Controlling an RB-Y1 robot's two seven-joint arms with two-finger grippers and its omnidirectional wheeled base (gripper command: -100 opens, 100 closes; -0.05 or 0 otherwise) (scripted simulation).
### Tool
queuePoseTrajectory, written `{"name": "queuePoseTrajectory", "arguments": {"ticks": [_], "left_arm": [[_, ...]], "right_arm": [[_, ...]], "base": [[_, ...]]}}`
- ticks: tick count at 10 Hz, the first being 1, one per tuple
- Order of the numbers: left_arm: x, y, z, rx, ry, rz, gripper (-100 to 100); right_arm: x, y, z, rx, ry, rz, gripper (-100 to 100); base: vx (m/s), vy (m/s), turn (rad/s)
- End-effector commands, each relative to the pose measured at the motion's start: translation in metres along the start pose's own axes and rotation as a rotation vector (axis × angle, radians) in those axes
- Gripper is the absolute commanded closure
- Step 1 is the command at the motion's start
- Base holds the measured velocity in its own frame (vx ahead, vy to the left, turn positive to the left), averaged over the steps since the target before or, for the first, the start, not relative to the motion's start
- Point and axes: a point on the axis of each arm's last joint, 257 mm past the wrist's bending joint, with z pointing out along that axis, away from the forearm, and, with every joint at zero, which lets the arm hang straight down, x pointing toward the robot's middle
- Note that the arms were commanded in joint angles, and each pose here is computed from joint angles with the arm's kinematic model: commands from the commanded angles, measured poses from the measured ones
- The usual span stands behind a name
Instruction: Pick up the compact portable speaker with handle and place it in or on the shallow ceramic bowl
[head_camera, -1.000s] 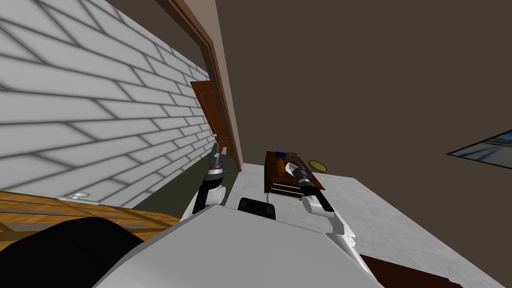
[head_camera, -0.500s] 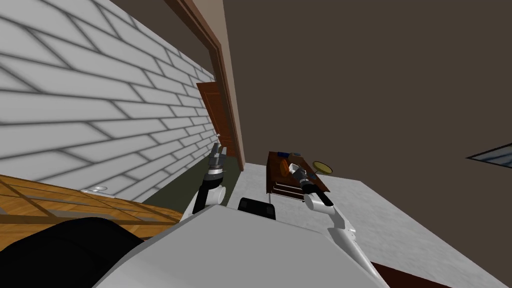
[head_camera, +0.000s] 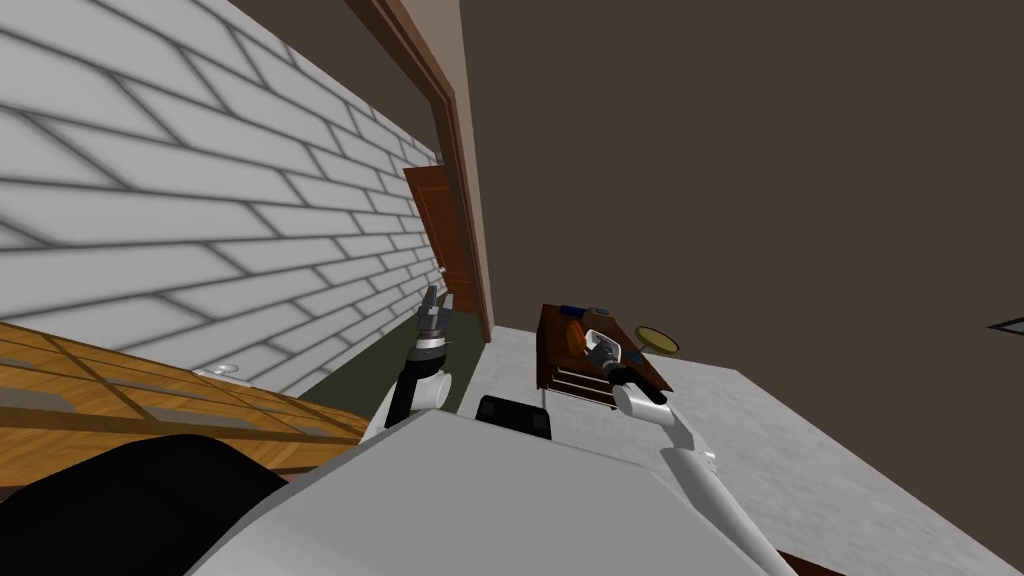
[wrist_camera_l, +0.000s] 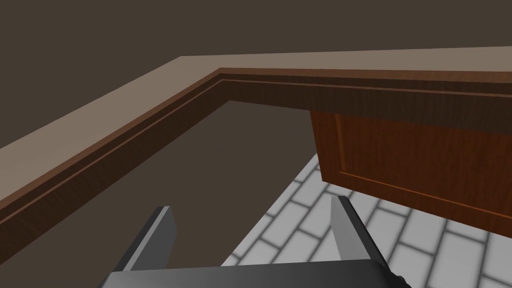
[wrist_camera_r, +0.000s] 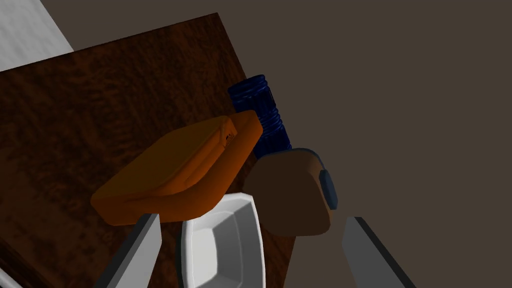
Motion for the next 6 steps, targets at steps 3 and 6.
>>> {"name": "queuePoseTrajectory", "arguments": {"ticks": [3, 6], "left_arm": [[0.0, 0.0, 0.0, 0.0, 0.0, 0.0, 0], [0.0, 0.0, 0.0, 0.0, 0.0, 0.0, 0]], "right_arm": [[-0.043, -0.031, 0.003, 0.127, -0.095, 0.089, -100], [-0.067, -0.047, 0.0, 0.193, -0.154, 0.148, -100]], "base": [[0.019, 0.054, 0.043], [0.03, 0.043, 0.028]]}}
